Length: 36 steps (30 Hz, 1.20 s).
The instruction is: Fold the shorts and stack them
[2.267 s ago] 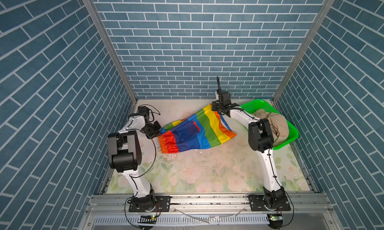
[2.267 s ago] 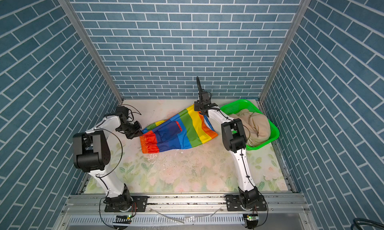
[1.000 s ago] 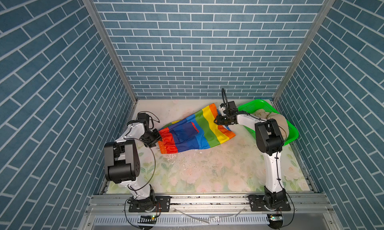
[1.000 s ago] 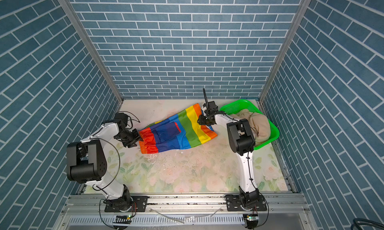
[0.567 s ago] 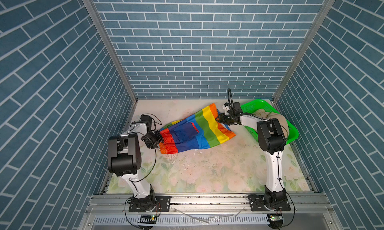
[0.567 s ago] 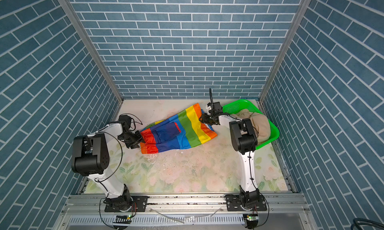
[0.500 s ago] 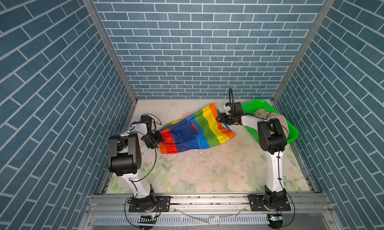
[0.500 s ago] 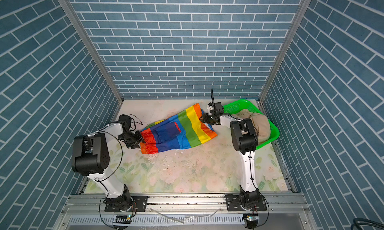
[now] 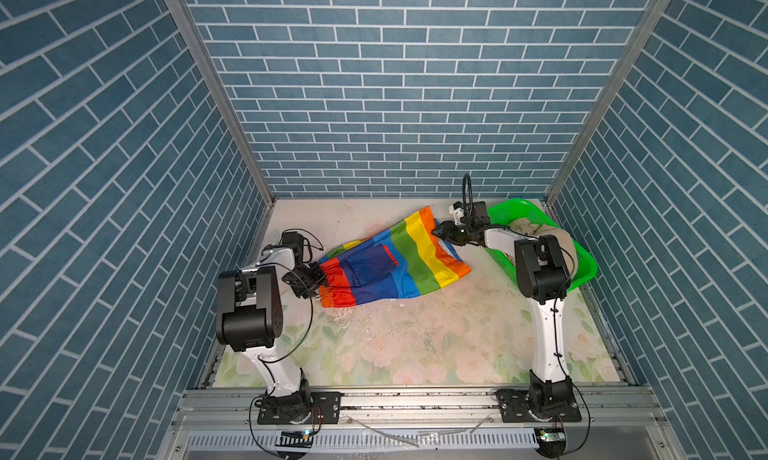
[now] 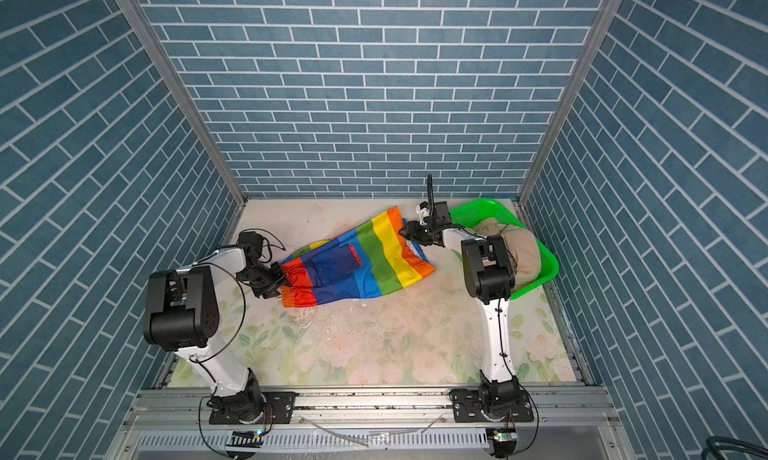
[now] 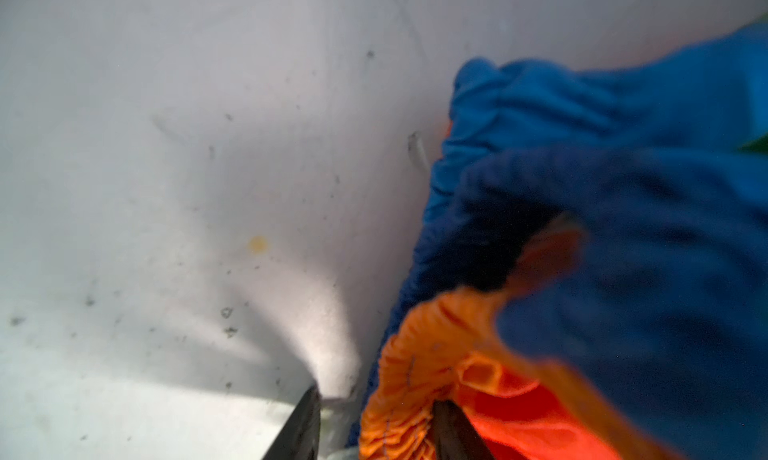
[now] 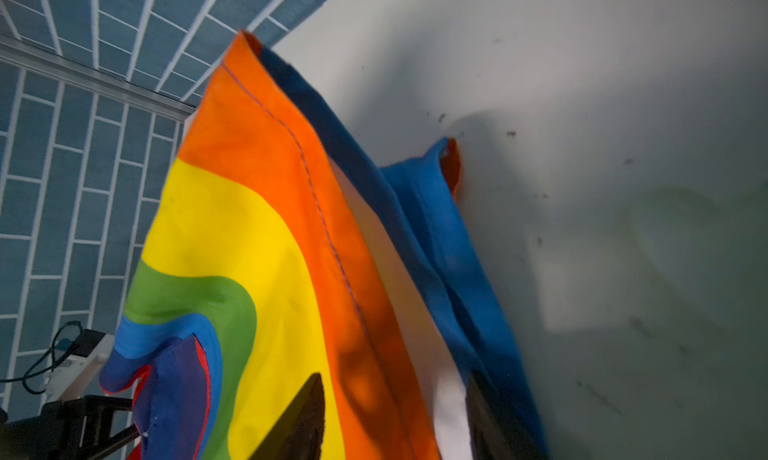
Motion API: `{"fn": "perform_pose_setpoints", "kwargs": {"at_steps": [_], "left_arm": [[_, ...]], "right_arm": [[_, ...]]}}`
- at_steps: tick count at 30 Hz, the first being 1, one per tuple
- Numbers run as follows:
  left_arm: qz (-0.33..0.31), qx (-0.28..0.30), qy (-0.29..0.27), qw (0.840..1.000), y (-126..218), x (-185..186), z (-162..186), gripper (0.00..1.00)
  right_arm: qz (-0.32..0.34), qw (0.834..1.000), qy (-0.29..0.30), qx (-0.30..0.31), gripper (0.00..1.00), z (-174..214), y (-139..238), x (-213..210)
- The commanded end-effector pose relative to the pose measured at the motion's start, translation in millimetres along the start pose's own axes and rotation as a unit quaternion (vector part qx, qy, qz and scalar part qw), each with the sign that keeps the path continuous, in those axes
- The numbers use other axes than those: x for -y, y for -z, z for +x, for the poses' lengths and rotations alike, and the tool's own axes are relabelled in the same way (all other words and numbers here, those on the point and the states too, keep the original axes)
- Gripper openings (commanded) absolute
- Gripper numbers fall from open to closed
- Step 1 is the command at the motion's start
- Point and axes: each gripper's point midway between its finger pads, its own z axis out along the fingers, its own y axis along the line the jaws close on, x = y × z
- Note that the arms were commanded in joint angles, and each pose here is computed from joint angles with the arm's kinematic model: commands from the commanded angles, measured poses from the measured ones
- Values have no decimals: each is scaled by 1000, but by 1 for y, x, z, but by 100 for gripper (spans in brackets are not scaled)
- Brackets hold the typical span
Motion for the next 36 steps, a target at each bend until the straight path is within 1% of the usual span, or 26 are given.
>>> {"fn": "perform_pose_setpoints", "kwargs": {"at_steps": [1, 3, 7, 9, 14, 18, 19, 20, 23, 27, 29, 32, 34, 36], "left_arm": [[-15, -19, 8, 1000, -12, -11, 10, 45], [-17, -21, 8, 1000, -13, -12, 11, 45], [-16, -21, 8, 1000, -14, -12, 12, 45], [-17, -23, 8, 1000, -14, -12, 12, 44], [-15, -25, 8, 1000, -17, -12, 11, 44], [-13, -25, 9, 1000, -18, -12, 12, 44], [-14, -26, 8, 1000, -19, -13, 12, 44], [-15, -26, 8, 1000, -19, -13, 12, 44], [-14, -26, 10, 1000, -20, -13, 13, 43], [-19, -25, 7, 999, -19, -15, 13, 43], [-19, -26, 10, 999, -21, -15, 13, 43], [-20, -30, 10, 999, -23, -16, 14, 43], [-19, -31, 12, 999, -23, -16, 14, 45], [-20, -31, 11, 999, -23, -15, 15, 52]], "right_arm": [[-35, 999, -19, 3, 55, -11, -12, -8], [-49, 998, -31, -1, 54, -12, -18, -9], [-74, 996, -39, -2, 38, -9, -23, -15], [-76, 996, -37, 1, 33, -8, -19, -17], [-75, 997, -29, 12, 23, -9, 2, -22], [-66, 997, -30, 22, 10, -13, 23, -24], [-61, 997, -26, 28, 2, -15, 29, -25], [-54, 998, -23, 32, 0, -17, 35, -26], [-26, 999, -8, 42, 0, -23, 53, -31], [45, 997, 1, 61, 0, -28, 68, -20], [79, 995, -5, 65, 0, -28, 71, -9], [98, 994, -15, 54, 0, -21, 64, 5], [107, 993, -21, 48, 0, -16, 59, 13], [124, 991, -26, 42, 0, -10, 55, 24]]}}
